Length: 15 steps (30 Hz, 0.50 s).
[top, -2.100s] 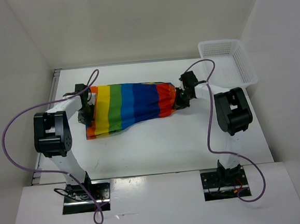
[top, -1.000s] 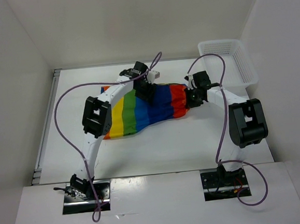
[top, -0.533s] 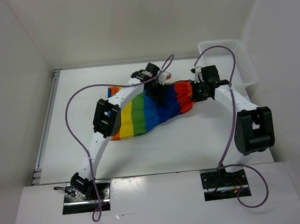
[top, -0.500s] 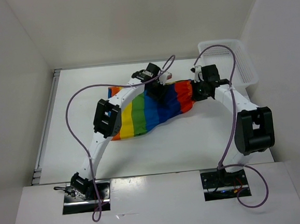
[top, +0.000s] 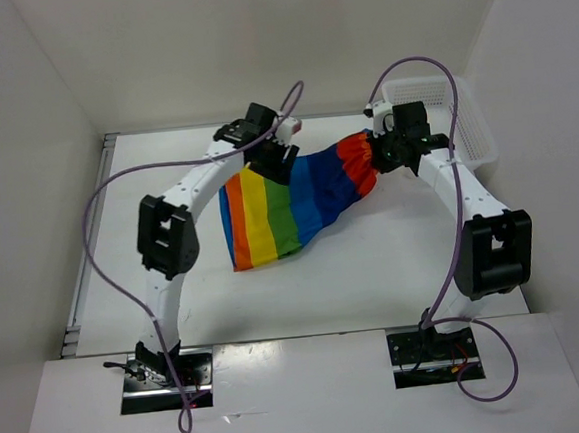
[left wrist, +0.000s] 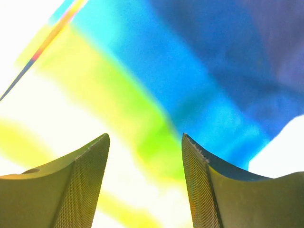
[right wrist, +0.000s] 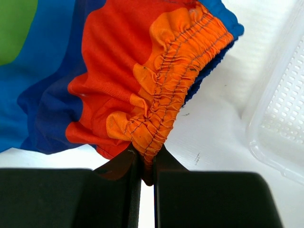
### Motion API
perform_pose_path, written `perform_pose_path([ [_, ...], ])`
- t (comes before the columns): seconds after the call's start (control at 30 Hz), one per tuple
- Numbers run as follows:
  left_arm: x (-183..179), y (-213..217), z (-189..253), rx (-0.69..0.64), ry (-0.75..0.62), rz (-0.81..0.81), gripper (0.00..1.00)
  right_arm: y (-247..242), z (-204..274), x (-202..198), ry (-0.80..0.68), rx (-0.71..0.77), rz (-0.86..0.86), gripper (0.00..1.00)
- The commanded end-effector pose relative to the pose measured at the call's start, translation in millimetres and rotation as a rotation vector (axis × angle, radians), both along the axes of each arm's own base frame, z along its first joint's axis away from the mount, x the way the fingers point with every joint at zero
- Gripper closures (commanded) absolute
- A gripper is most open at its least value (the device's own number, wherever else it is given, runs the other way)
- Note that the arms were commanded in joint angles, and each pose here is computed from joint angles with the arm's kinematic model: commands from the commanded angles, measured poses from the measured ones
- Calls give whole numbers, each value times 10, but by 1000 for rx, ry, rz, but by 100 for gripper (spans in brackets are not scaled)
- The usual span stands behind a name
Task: Fold and stack the shorts
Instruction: Fold the shorts
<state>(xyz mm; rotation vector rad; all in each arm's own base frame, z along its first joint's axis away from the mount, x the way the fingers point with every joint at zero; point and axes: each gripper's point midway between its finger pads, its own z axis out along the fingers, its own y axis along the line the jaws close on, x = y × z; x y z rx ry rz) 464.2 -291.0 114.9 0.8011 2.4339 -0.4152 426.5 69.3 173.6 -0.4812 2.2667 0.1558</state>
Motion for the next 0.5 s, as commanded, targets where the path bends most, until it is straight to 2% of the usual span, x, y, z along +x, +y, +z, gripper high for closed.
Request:
perform_pose_path([
  [0.0,-263,234,343,11,-50,22,30,-6,232,62,-68,-31,40,100],
  [0.07,-478,144,192,16,-11,-19,30,-7,157,53,-50,-32,40,100],
  [0.13,-600,-141,140,-8,-10,-86,30,7,76,36,-29,-28,47,100],
  [0.23,-513,-444,133,-32,-48,-124,30,1,-30,-16,-3,-30,48,100],
  [0.27,-456,-537,-11,-18,-47,-129,30,-4,-73,-67,7,-31,48,100],
  [0.33,-253,-687,179,-49,-94,-128,30,-14,-170,-156,32,-33,48,100],
  [0.37,-200,-726,-26,-30,-65,-128,30,-17,-183,-187,35,-33,48,100],
  [0.4,-165,-771,28,-39,-66,-134,30,-23,-213,-244,43,-34,49,100],
  [0.47,-296,-867,-230,-46,15,-177,32,-26,-203,-270,40,-34,48,100],
])
